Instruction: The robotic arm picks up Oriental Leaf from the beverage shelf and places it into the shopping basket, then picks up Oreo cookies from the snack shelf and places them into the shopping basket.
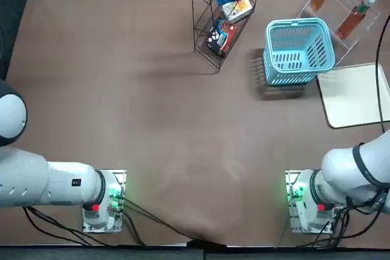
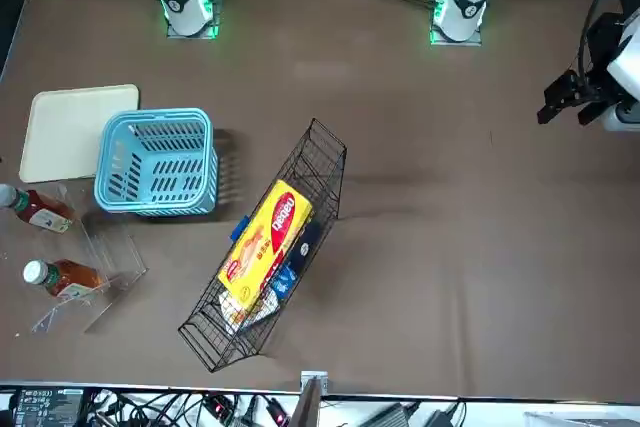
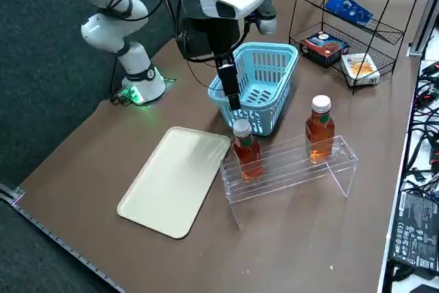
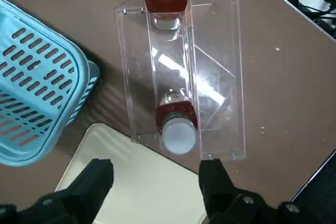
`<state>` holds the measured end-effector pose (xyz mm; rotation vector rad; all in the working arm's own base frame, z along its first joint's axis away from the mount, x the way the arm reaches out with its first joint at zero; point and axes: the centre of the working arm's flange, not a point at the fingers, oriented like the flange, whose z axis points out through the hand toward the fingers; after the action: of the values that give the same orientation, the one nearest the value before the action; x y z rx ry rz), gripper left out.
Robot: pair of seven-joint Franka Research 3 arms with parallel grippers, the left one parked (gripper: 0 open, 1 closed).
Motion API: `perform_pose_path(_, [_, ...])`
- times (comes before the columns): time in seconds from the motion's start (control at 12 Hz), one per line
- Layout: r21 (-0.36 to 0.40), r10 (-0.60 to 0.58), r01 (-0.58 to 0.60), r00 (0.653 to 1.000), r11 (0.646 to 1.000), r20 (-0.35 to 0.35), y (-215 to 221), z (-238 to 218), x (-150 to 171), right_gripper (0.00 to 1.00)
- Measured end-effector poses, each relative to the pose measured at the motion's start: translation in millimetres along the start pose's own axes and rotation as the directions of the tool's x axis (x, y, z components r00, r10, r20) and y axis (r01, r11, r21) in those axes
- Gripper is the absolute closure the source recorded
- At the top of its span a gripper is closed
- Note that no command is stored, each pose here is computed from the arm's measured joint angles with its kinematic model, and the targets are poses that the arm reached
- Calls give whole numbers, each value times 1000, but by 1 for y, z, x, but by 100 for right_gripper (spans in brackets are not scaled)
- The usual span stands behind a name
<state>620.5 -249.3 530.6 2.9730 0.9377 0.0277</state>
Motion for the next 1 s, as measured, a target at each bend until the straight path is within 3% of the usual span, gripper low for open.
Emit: perform_pose_path(1.0, [-10,-7,7,1000,1000,-8,25,61,10,0])
